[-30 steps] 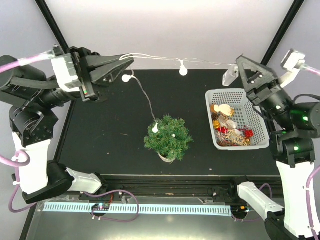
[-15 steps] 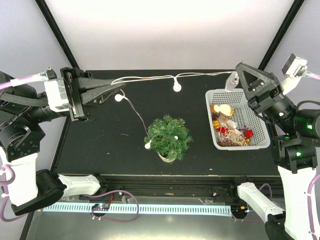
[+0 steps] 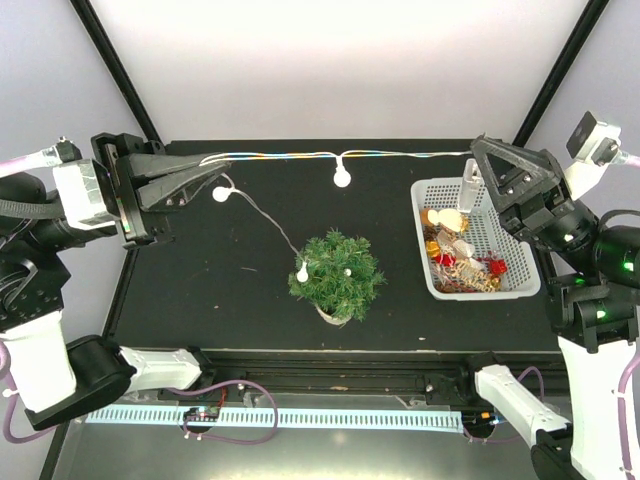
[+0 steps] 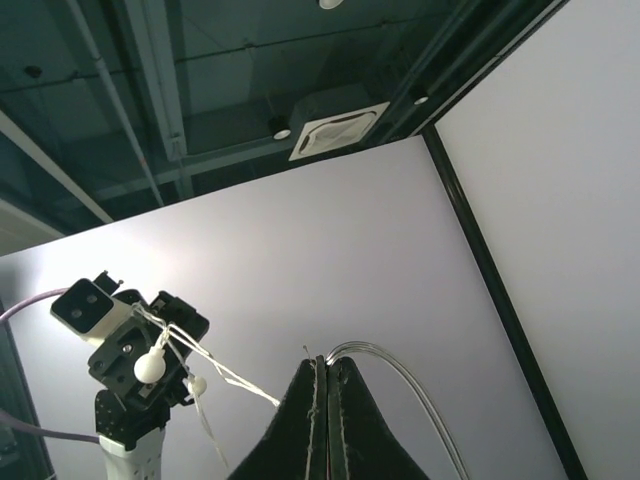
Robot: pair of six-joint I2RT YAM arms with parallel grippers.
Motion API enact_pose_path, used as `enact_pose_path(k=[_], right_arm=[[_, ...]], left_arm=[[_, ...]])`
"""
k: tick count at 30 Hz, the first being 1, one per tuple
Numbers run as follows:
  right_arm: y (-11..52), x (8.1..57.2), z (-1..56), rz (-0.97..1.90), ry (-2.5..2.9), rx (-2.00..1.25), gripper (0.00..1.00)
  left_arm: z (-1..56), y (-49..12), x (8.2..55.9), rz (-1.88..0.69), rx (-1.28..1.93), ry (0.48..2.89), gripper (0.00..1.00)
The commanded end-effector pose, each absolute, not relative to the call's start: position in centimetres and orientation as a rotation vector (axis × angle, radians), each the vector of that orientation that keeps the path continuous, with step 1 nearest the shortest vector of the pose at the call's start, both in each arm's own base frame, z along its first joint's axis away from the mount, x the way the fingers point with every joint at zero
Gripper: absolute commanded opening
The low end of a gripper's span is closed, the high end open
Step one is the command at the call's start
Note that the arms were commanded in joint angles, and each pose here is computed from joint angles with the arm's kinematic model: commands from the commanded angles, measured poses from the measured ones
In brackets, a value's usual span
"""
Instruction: Decorate the small christmas tree
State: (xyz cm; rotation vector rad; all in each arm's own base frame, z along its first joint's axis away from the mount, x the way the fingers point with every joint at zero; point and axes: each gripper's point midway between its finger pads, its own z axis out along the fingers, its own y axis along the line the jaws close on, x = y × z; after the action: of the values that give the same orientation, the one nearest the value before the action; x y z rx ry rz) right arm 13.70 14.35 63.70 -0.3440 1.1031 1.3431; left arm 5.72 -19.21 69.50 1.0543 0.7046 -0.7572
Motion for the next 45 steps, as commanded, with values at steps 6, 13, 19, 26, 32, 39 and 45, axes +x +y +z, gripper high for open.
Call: enact_pose_path(k=[6, 13, 19, 26, 32, 39, 45], right_arm=[[13.0, 16.9, 63.1, 1.308, 1.129, -0.178, 0.01], [13.1, 17.5, 62.6, 1.299, 1.141, -0.175, 0.01], [13.2, 17.7, 62.7, 1.297, 1.14, -0.18, 0.01], [13.3, 18.1, 62.5, 1.299, 1.142, -0.18, 0.01], [13.4, 18.5, 62.2, 1.304, 1.152, -0.177, 0.01], [13.6, 19.4, 59.4, 1.282, 1.221, -0.162, 0.01], [13.6, 19.8, 54.5, 1.241, 1.309, -0.149, 0.01]], left_arm=[[75.8, -11.1, -2.3, -0.671, 0.888, 0.388, 0.02], [77.5, -9.0, -4.0, -0.632, 0.823, 0.312, 0.02], [78.0, -8.5, -4.5, -0.63, 0.807, 0.299, 0.02], [78.7, -7.7, -5.2, -0.611, 0.778, 0.269, 0.02], [78.9, -7.2, -5.6, -0.601, 0.764, 0.264, 0.01], [76.6, -9.4, -3.0, -0.598, 0.829, 0.387, 0.02], [71.7, -12.5, 1.3, -0.567, 0.926, 0.584, 0.02]])
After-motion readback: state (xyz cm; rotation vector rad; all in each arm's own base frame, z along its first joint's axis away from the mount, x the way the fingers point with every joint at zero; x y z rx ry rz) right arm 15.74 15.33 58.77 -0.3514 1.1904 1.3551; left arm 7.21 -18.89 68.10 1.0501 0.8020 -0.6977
